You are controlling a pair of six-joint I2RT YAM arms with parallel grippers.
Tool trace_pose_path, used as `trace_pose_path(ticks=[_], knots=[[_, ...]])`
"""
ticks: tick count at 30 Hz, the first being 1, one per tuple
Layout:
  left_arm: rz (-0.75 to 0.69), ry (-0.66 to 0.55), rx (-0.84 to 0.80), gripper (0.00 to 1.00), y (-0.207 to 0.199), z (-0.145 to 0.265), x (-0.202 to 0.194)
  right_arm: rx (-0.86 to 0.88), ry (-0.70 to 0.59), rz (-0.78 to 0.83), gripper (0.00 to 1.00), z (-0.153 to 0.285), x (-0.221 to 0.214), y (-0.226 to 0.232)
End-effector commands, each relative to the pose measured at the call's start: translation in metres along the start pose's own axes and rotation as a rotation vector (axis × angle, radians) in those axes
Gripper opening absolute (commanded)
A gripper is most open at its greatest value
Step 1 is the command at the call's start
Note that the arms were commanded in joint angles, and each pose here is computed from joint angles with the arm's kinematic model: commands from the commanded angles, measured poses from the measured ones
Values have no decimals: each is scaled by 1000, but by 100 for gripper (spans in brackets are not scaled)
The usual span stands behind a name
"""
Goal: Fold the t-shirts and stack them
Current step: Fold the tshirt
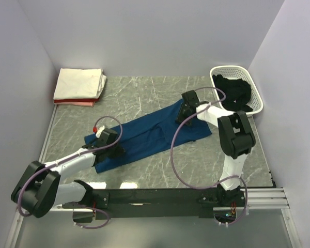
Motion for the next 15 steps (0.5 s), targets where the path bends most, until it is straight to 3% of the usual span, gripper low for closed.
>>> trace_pose_path(ticks=[1,8,15], knots=[[18,165,119,28,31,13,-43,-145,45,93,42,-16,3,-11],[34,213,8,30,-8,38,-70,-142,62,190,42,-35,30,17],[-86,194,-70,36,-56,48,-68,-135,99,270,42,-56,43,29]])
Point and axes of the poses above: each gripper's point midway between its finger pads, its own z axis back along the fingers, its own y axis along the line the jaws close on, x = y × z, the point moved 6 cm from there along z, back along the fingers, and after that the axes turned 7 degrees about -z, right-handed, at the moved point
